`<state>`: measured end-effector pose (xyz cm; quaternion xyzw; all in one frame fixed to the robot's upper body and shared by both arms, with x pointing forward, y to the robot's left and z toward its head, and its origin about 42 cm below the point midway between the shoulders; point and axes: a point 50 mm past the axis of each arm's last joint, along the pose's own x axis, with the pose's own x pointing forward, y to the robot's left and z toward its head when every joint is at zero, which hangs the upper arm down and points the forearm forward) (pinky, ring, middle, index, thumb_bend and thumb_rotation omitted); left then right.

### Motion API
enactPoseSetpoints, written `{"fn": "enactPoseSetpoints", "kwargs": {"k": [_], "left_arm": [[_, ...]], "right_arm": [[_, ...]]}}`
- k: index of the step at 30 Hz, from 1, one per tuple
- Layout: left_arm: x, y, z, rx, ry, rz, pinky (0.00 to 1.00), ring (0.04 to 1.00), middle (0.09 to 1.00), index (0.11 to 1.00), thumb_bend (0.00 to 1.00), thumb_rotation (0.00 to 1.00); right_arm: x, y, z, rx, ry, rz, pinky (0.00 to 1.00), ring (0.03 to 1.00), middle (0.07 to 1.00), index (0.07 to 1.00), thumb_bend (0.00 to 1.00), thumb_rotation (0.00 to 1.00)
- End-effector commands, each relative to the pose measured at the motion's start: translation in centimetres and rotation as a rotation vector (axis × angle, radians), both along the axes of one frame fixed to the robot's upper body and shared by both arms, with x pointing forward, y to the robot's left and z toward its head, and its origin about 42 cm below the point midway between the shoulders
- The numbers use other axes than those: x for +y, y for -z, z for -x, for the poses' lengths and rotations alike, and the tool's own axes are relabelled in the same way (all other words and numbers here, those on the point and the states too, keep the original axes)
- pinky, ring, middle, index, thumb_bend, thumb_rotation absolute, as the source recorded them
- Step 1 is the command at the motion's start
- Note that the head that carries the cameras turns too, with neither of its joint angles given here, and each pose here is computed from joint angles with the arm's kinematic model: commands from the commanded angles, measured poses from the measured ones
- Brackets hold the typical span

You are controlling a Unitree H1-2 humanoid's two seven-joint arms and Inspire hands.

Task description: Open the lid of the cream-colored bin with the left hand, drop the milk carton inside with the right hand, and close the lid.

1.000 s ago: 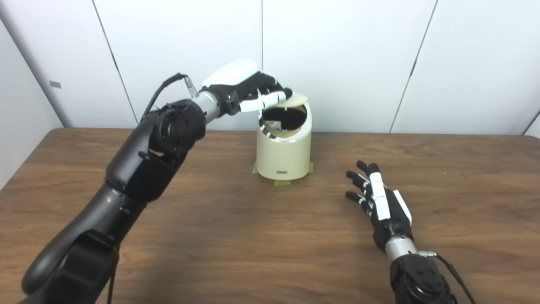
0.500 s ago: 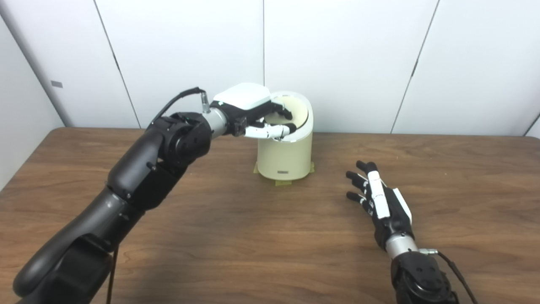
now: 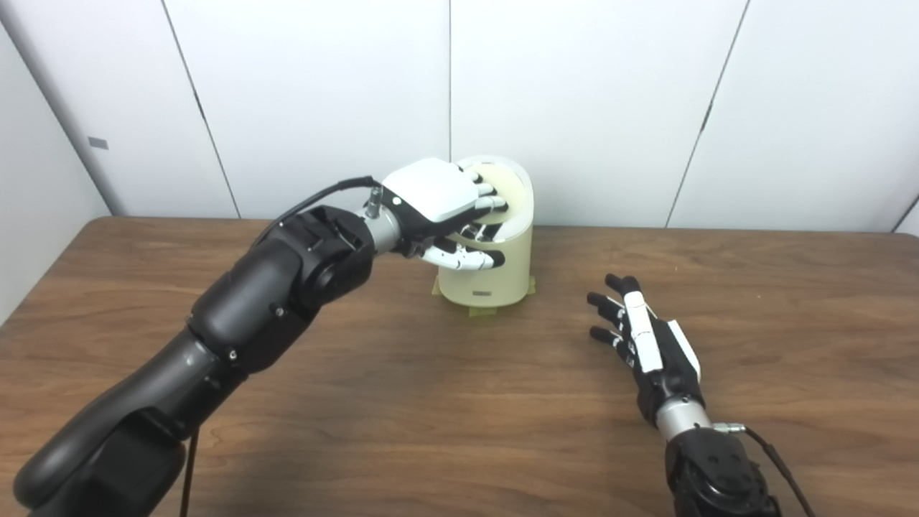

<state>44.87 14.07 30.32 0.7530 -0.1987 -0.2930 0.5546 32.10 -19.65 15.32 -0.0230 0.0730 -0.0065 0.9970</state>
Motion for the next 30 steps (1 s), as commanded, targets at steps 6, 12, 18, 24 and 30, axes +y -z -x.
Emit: {"fn": "enactPoseSetpoints", "kwargs": {"k": [6,12,18,24,30], "left_arm": [[-0.2,0.0,0.3,0.019,0.016,-0.089,0.94,0.884,0.855,0.850,0.57,1.00],[0.0,-0.4,0.4,0.029,0.014,-0.081,0.92,0.873,0.845,0.846,0.58,1.00],[0.2,-1.8,0.2,-0.008,-0.005,0.028,0.96,0.904,0.884,0.874,0.56,1.00],[1.1,-3.7,-0.1,-0.090,-0.014,0.282,0.94,0.915,0.899,0.885,0.51,1.00],[1.7,-4.1,0.7,-0.140,-0.057,0.462,0.91,0.917,0.913,0.908,0.46,1.00]], "right_arm": [[-0.1,-0.9,-0.3,-0.035,0.001,-0.002,0.93,0.919,0.833,0.924,0.60,1.00],[-0.1,-0.9,-0.4,-0.033,0.002,-0.020,0.92,0.924,0.833,0.925,0.60,1.00],[-0.1,-0.8,-0.3,-0.032,0.004,-0.026,0.93,0.927,0.833,0.930,0.60,1.00],[-0.5,-0.9,-0.2,-0.037,0.014,-0.003,0.91,0.917,0.836,0.929,0.57,1.00],[-0.8,-1.0,0.0,-0.039,0.019,-0.001,0.87,0.909,0.837,0.925,0.57,1.00]]}}
